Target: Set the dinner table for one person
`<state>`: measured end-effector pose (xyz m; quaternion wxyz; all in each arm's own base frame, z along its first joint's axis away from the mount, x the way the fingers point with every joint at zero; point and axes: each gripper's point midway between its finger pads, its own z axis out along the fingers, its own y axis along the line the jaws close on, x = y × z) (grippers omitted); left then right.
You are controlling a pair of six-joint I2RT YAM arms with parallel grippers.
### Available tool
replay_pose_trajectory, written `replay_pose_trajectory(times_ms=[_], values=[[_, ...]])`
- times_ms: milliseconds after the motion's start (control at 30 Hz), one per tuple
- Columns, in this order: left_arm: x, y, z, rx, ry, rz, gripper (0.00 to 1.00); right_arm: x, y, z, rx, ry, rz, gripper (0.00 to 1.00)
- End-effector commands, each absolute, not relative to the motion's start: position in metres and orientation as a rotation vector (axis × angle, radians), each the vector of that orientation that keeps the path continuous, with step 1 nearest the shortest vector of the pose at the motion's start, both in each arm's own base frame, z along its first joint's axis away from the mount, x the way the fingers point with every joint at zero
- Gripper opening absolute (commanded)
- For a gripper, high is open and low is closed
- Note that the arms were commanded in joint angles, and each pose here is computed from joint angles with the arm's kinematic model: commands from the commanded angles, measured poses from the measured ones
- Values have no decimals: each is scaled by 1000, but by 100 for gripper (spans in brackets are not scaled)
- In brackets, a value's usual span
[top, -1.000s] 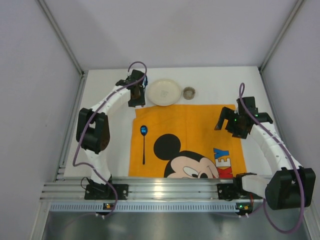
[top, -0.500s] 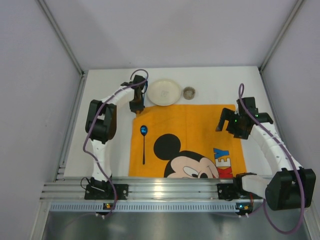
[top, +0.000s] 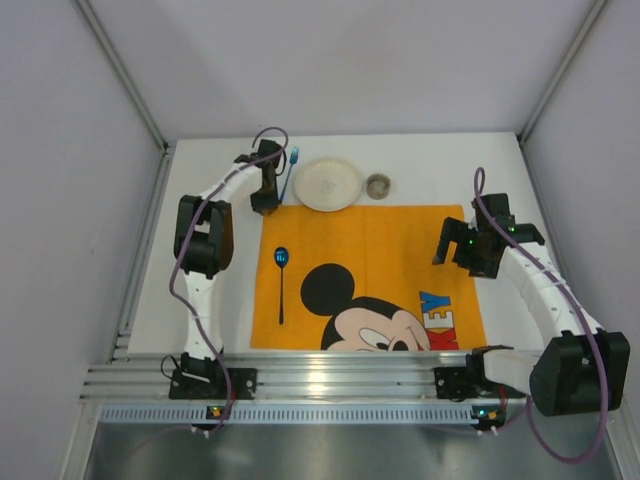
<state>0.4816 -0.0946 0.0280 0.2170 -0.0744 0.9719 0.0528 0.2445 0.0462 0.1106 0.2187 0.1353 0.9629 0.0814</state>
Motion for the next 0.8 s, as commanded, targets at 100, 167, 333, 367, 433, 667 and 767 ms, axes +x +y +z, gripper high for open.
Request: replay_pose_trajectory(times_ms=[100, 167, 333, 367, 433, 667, 767], values=[[469, -77, 75, -226, 2637, 218, 70, 253, 45, 126, 360, 2619, 226, 100], [452, -81, 81, -221, 2637, 209, 73, 252, 46, 125, 362, 2620, 235, 100], [394, -104, 112, -191, 2620, 105, 73, 253, 49, 127, 357, 2605, 260, 100], [385, -108, 112, -202, 2622, 89, 73, 254, 53, 129, 343, 2600, 286, 100], [361, -114, 111, -195, 2637, 53, 73, 261, 75, 137, 262, 2571, 378, 100], [305, -139, 102, -186, 2678, -111, 41, 282, 190, 146, -11, 2601, 510, 100], [284, -152, 81, -123, 2719, -113, 27, 291, 212, 143, 13, 2601, 567, 100]])
